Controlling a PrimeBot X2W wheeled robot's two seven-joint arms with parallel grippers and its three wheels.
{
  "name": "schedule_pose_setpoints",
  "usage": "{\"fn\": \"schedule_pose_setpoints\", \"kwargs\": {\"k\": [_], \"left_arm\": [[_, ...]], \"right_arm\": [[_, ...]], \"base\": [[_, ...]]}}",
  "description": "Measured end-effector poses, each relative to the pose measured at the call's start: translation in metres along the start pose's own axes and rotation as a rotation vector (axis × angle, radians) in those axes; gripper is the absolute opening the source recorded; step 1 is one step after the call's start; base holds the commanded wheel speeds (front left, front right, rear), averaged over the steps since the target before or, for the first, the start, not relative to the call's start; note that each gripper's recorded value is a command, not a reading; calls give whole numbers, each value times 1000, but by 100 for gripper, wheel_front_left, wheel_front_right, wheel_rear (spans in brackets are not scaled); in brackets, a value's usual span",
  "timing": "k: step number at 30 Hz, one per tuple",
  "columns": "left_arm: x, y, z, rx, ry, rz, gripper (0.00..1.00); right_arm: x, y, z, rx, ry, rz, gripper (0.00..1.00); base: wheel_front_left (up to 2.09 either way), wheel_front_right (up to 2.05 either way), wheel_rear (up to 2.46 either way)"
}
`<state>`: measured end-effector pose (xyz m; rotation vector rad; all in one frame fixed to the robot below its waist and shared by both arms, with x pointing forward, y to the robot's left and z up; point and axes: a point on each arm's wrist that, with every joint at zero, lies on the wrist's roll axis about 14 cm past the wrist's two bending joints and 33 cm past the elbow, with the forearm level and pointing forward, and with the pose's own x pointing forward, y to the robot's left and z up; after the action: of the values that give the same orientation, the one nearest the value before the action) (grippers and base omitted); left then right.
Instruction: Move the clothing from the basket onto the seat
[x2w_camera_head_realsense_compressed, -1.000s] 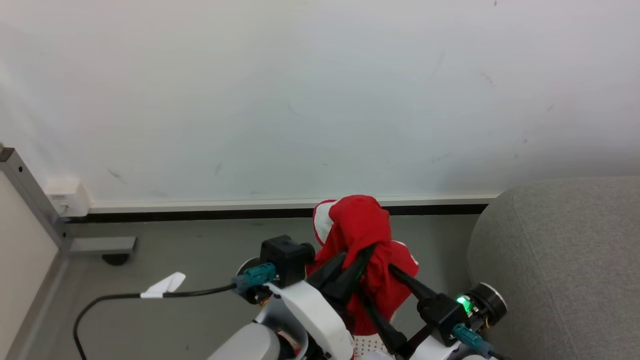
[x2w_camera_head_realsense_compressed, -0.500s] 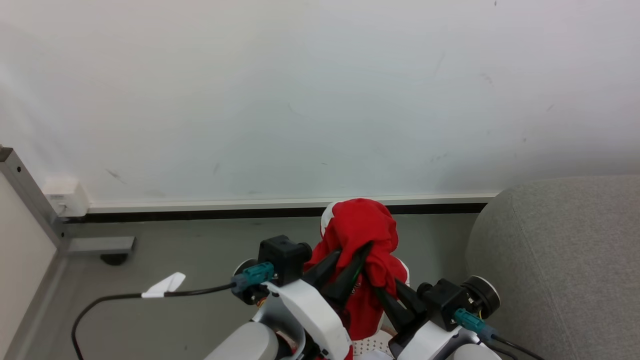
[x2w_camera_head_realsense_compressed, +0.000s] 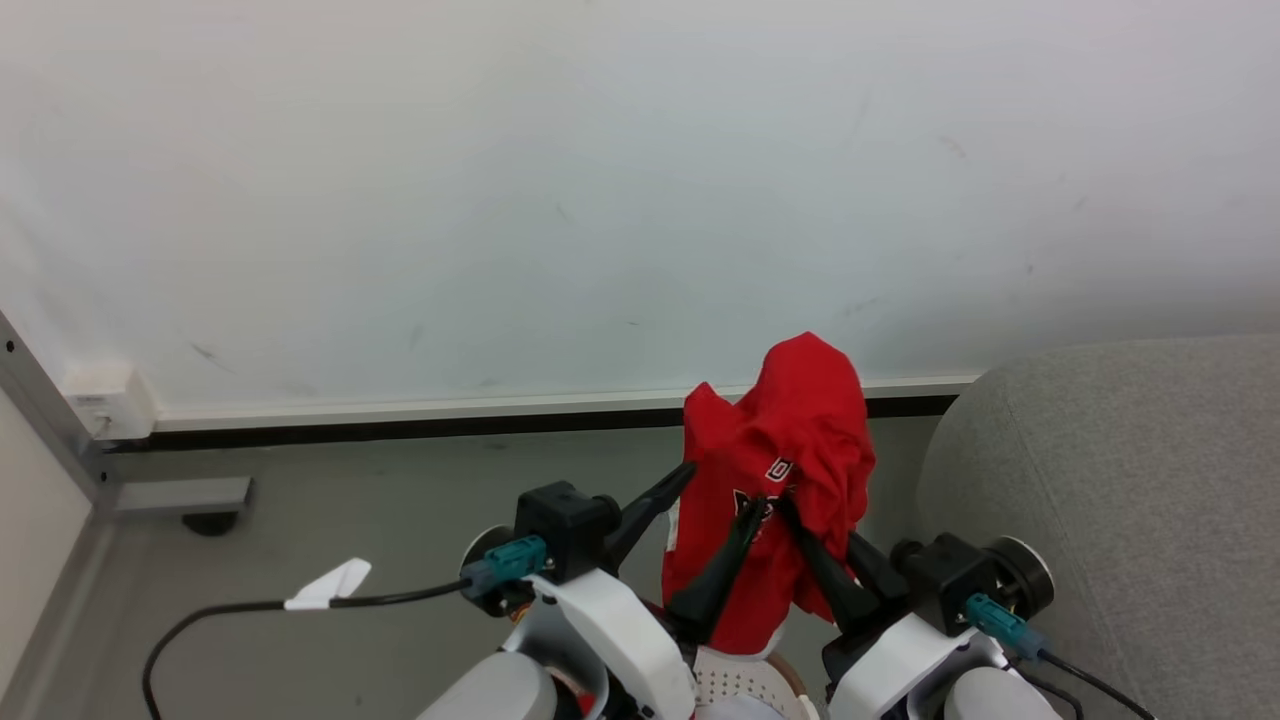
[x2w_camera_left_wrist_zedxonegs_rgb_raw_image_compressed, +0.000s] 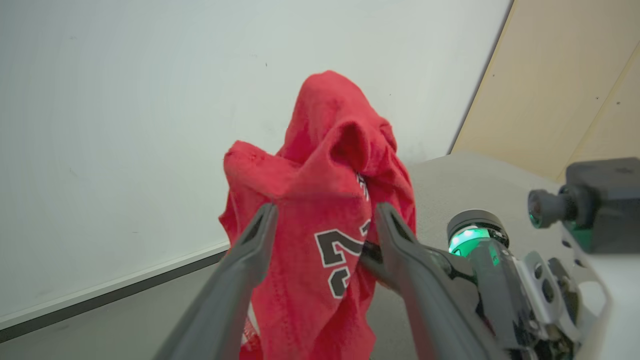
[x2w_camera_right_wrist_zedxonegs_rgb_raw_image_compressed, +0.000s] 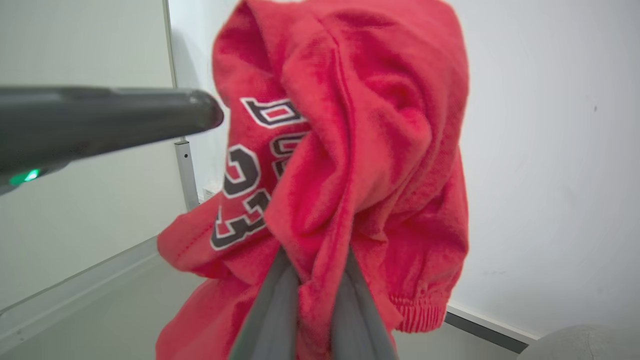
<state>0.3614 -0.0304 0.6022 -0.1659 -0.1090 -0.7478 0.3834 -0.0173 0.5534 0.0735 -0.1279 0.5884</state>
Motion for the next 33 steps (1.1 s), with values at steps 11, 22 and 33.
{"fn": "schedule_pose_setpoints", "kwargs": {"k": [11,22,33], "left_arm": [[13,-9,-11,-8,9,-42,100],[42,-54,-27,-39,40,-201,100],[63,-109,-47,-91,78,-376,100]], "right_arm": [[-23,-42,7,-31,-18,-123,0],[-77,-104,19,-83,-30,-332,0],[-145,-150,24,-136,-8,-528,0]], "base": [[0,0,0],[0,0,0],[0,0,0]]}}
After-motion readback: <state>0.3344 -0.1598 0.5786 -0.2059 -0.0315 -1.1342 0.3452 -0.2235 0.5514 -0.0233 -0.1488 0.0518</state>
